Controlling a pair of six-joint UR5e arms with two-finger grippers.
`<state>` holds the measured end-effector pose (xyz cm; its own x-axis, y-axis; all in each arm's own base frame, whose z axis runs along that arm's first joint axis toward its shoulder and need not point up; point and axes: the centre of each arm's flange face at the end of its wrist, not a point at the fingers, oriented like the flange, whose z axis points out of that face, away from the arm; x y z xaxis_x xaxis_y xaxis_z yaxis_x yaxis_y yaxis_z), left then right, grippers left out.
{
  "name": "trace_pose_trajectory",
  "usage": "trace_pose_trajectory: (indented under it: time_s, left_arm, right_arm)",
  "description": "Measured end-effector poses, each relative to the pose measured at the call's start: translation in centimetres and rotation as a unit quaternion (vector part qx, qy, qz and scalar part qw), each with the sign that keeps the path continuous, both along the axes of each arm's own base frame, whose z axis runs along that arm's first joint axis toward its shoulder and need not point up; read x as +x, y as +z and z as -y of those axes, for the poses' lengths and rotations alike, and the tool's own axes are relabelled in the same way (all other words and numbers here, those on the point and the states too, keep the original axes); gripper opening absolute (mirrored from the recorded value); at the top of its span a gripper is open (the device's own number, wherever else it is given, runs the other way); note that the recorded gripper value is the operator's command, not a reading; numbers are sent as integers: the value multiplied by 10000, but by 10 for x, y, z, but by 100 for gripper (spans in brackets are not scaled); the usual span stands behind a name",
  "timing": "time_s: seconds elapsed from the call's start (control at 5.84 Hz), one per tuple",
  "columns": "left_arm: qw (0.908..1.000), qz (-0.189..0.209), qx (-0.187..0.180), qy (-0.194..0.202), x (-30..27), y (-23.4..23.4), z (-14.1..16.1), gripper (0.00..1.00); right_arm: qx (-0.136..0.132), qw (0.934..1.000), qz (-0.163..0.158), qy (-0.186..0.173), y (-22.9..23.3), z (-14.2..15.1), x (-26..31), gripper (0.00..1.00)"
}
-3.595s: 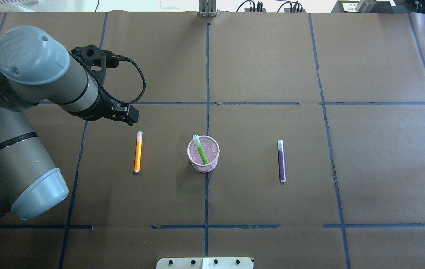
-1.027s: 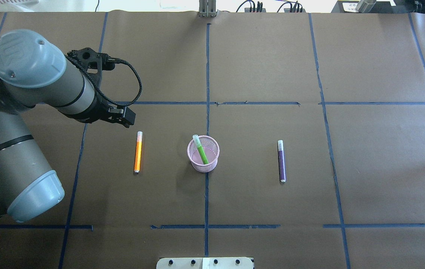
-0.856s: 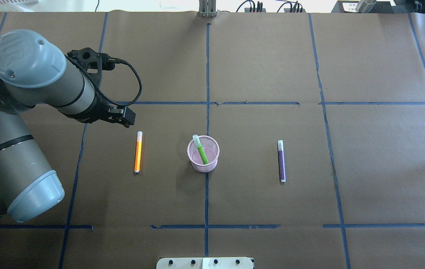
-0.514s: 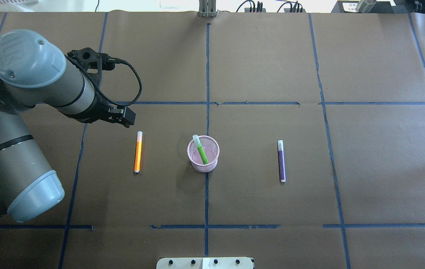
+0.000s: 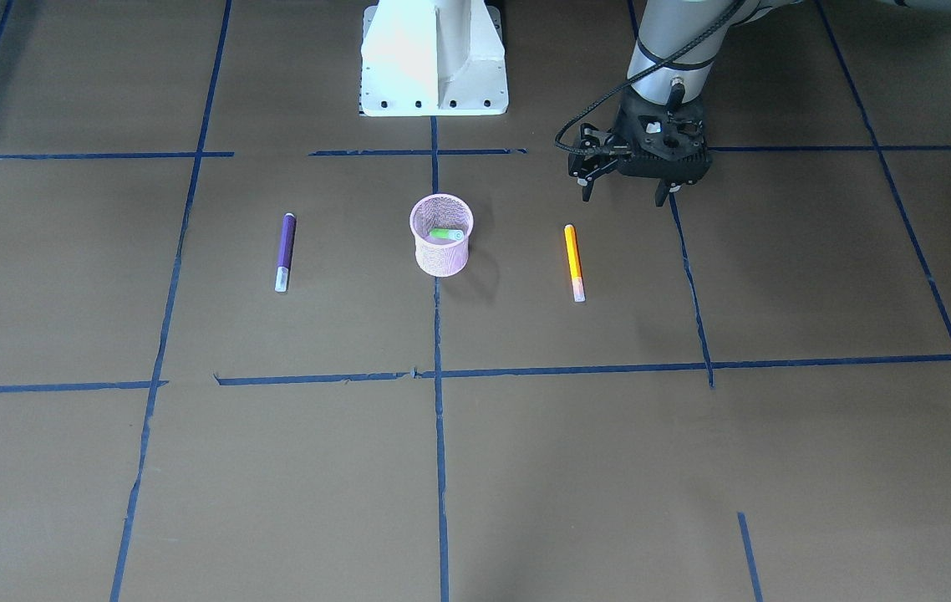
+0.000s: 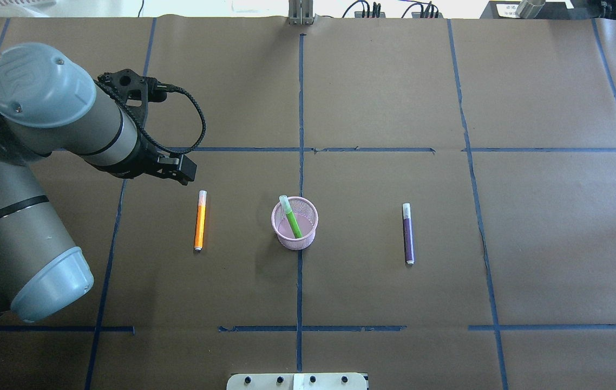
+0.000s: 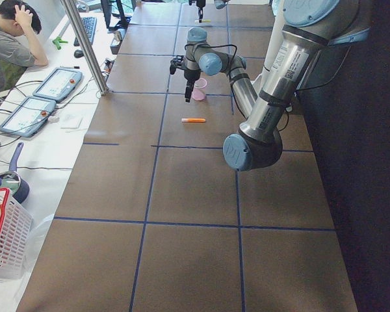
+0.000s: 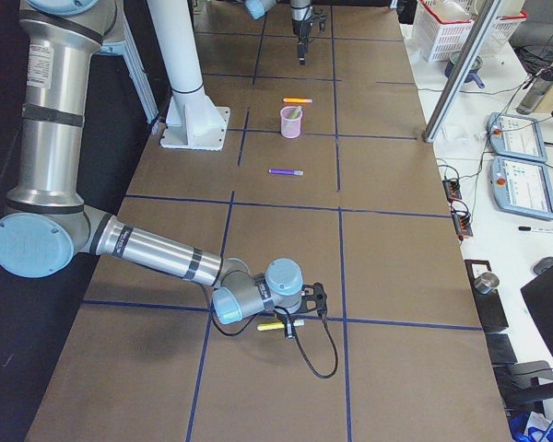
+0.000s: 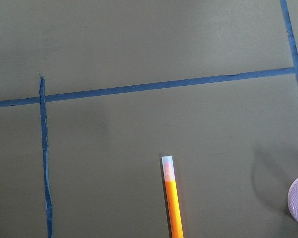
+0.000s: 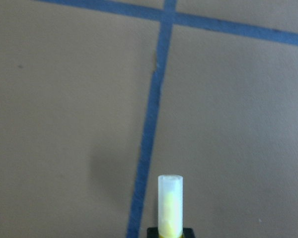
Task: Collect pens into pen holder
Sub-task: 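Hover the left gripper above the orange highlighter while the right gripper grasps the yellow highlighter, then lift the yellow highlighter with the right gripper and carry it over the cup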
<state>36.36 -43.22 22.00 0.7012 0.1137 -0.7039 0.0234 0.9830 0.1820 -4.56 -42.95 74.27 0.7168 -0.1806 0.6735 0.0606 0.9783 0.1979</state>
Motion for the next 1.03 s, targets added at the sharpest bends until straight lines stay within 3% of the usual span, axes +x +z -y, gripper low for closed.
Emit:
trace_pose_trajectory:
  time_s: [0.34,0.51,1.03]
  left_arm:
    - [10000,-15,0,31,0,0,0,99]
    - [10000,-34,-44,80,1,0,-1,100]
    - [9995,19,-236,198,-19,24,-1,100]
  right_arm:
    - [621,9971,446,-37,-82,30,-12,0]
    - [754,9948,687,77,-125,39,-19,0]
    - [832,9863,1168,821,-250,54,-63,0]
